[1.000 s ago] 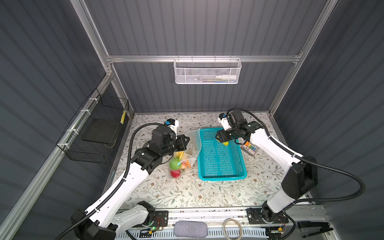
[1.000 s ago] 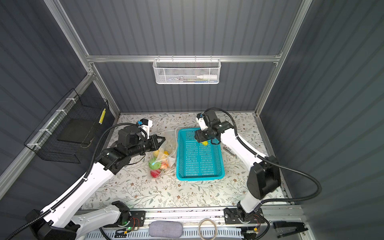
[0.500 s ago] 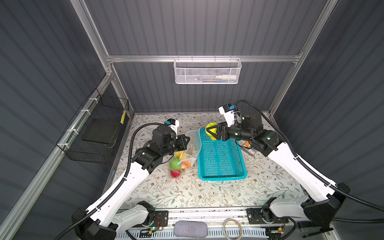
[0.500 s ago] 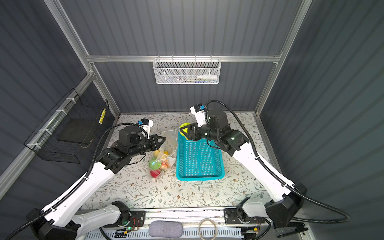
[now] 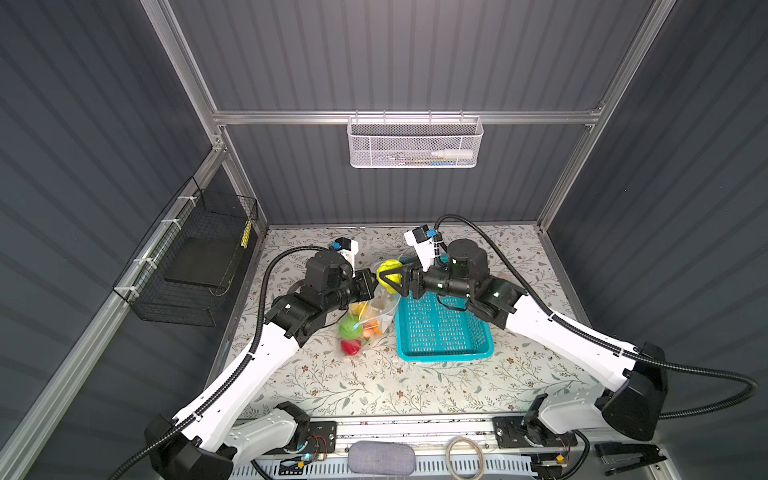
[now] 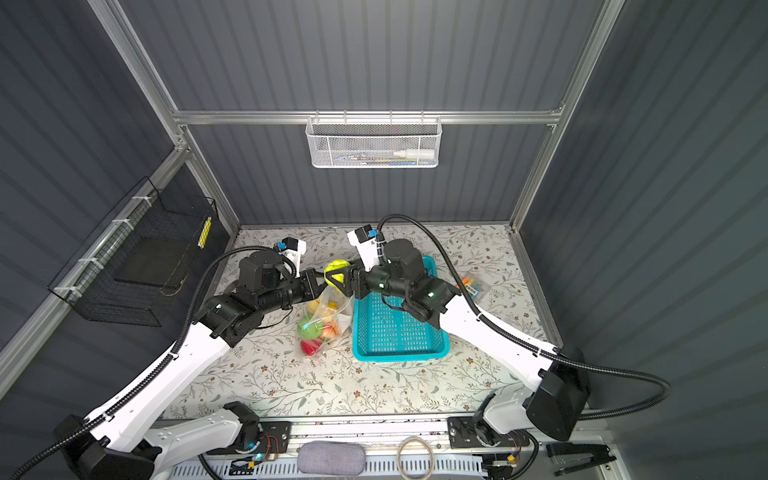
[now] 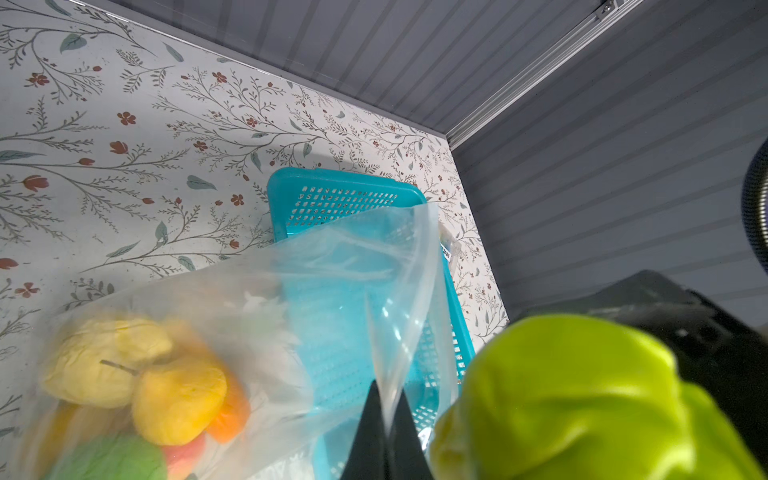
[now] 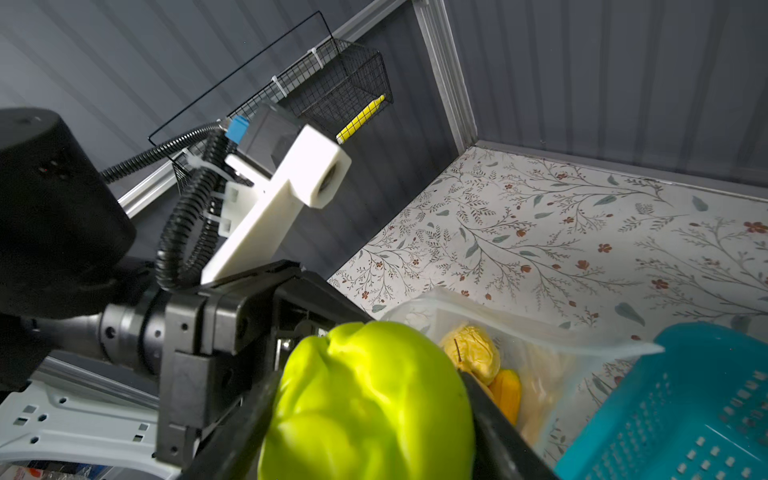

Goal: Place the food in the zip-top bag and seal the zipper

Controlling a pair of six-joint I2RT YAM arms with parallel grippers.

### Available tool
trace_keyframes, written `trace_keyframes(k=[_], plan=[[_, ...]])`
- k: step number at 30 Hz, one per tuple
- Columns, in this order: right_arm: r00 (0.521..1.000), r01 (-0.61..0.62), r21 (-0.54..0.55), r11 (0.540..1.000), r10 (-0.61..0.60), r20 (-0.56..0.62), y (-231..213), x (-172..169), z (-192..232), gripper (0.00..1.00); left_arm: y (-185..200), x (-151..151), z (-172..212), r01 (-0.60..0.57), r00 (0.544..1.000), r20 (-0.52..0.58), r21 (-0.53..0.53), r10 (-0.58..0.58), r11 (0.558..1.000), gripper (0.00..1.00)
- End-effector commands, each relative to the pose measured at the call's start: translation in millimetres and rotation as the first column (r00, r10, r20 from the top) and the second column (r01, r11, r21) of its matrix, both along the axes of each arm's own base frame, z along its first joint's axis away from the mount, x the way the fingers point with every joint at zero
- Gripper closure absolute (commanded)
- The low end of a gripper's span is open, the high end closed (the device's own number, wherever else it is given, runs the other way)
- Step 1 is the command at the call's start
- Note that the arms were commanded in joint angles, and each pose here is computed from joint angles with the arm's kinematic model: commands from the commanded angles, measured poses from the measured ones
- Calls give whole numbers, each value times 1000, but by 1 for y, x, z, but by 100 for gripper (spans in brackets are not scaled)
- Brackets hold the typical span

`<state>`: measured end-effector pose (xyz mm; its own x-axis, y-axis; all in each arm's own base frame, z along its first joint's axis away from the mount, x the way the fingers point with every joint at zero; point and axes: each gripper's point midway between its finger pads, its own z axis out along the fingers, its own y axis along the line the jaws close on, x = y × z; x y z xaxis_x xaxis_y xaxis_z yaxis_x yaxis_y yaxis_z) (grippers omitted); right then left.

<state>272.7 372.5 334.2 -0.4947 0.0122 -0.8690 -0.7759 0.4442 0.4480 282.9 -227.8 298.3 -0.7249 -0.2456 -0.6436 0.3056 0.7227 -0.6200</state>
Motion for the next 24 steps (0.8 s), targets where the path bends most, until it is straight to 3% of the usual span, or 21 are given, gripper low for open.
trace_keyframes(k=[1,14,24], plan=[[996,65,17,998,-66,57,0,12,0,44,-2,-4,12,10,1000,13,-34,-10,999,100],[984,178,-163,971,-179,5,-16,26,-64,42,-3,-5,18,11,1000,17,-59,-10,998,100],[988,150,-202,968,-153,-3,-8,26,-62,22,-1,-5,15,2,1000,15,-57,-1,998,100]])
